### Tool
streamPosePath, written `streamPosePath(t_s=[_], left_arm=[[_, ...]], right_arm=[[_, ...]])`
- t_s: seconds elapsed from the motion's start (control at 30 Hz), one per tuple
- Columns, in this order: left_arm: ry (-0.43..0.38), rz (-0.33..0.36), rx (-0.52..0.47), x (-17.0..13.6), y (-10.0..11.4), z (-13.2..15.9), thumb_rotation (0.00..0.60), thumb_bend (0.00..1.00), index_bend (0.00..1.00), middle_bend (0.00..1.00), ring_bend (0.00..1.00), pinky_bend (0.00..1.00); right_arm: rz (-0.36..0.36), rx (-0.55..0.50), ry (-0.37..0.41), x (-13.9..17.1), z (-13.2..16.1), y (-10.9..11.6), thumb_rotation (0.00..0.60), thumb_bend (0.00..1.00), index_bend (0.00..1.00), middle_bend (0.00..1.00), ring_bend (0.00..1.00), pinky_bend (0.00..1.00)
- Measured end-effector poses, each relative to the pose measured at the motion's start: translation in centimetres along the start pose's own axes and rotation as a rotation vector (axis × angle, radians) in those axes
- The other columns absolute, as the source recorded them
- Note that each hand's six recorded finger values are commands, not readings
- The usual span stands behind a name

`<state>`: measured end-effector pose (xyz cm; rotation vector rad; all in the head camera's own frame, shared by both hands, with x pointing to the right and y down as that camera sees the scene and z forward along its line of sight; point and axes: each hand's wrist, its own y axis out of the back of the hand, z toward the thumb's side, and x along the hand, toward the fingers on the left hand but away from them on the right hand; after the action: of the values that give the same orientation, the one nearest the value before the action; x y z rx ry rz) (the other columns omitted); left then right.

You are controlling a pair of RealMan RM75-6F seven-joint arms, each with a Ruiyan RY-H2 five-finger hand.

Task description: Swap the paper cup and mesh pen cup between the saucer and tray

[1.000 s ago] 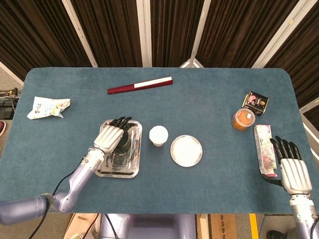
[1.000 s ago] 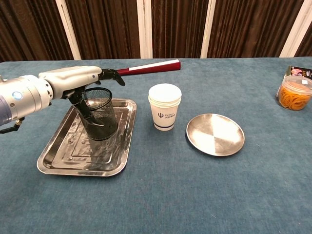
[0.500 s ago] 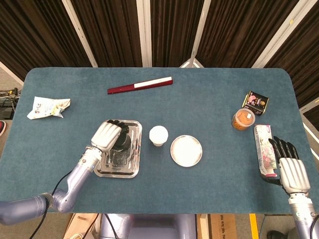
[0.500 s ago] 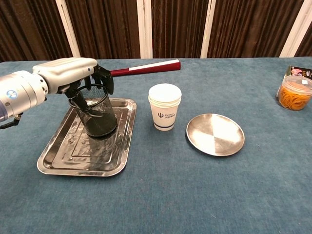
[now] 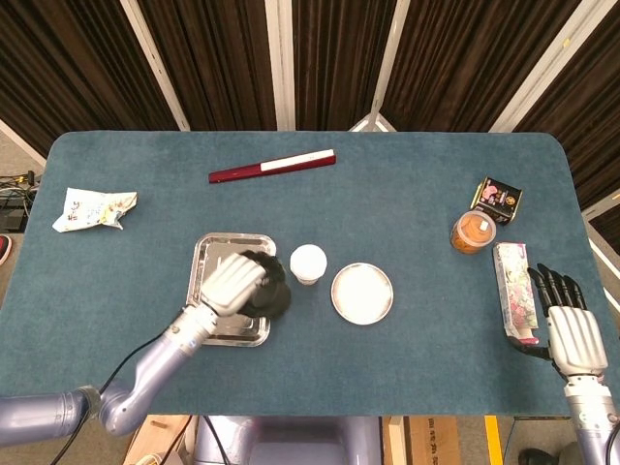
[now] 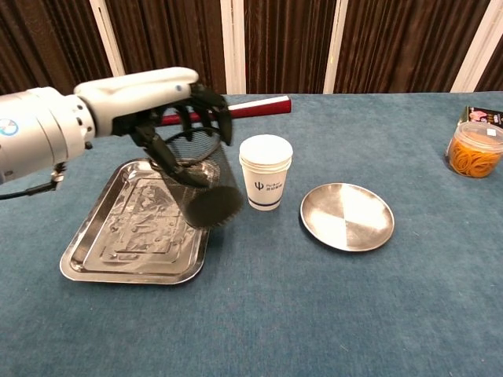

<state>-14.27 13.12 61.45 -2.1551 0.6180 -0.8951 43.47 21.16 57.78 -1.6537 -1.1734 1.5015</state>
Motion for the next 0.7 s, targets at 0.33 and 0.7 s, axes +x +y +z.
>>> streamPosePath(t_s=[0.33,0.7], left_arm=[[-0.089,-0.094,0.098,1.5,-2.2,6.0,0.6,0.41,0.42,0.26,0.27,0.4],[-0.044,-0.107,0.196,3.0,-4.8,7.2,0.6,0.2,0.32,0.15,0.16,0.37]], right_arm=[[-0.015,-0.019,-0.012,0.1,-0.6,0.7,0.6,0.0,0.0,0.0,0.0,0.0],[-0.031,-0.042,-0.014,0.1,-1.2,1.3,0.6,0.0,0.0,0.0,0.0,0.0]])
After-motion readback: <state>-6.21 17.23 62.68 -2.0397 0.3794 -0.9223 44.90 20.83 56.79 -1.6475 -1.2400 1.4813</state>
